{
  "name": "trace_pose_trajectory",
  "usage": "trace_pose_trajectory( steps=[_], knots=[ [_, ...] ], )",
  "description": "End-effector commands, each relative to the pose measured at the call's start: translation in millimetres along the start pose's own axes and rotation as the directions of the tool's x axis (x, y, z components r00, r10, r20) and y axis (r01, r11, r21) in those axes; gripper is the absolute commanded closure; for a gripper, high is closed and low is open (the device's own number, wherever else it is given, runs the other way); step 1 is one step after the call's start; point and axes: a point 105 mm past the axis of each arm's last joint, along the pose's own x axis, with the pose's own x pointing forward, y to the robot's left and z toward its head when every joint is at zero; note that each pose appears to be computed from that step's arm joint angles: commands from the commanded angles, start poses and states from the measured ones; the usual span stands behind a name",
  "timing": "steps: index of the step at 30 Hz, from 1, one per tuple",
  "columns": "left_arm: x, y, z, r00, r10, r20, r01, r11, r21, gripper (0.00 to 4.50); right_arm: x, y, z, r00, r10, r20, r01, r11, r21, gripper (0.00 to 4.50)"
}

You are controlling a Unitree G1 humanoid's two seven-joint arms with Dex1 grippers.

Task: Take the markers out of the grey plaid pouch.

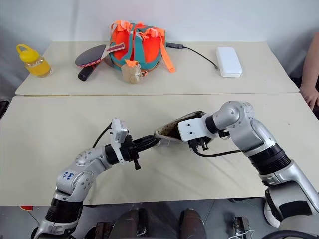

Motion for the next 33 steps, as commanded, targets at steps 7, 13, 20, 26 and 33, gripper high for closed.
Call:
trace_pose_trajectory(
  steps=[7, 13, 20, 26, 33],
  knots=[
    [4, -8, 16, 0.998, -0.026, 0.055, 0.022, 0.998, 0.063, 4.5, -6, -5, 4, 1.0, -0.006, 0.003, 0.006, 1.0, 0.0, 2.17],
    [4, -7, 17, 0.998, -0.017, 0.066, 0.014, 0.998, 0.055, 4.5, 3, 1, -7, 0.999, 0.002, -0.032, -0.002, 1.0, 0.019, 2.17],
    [5, -7, 16, 0.998, -0.017, 0.062, 0.013, 0.998, 0.054, 4.5, 14, 8, -13, 0.998, 0.029, -0.06, -0.027, 0.999, 0.028, 2.17],
    [6, -6, 16, 0.998, -0.015, 0.06, 0.011, 0.998, 0.06, 4.5, 20, 15, -15, 0.995, 0.063, -0.072, -0.061, 0.998, 0.034, 2.17],
    [7, -6, 16, 0.998, -0.011, 0.061, 0.007, 0.998, 0.065, 4.5, 15, 16, -6, 0.996, 0.076, -0.039, -0.074, 0.997, 0.032, 2.17]
  ],
)
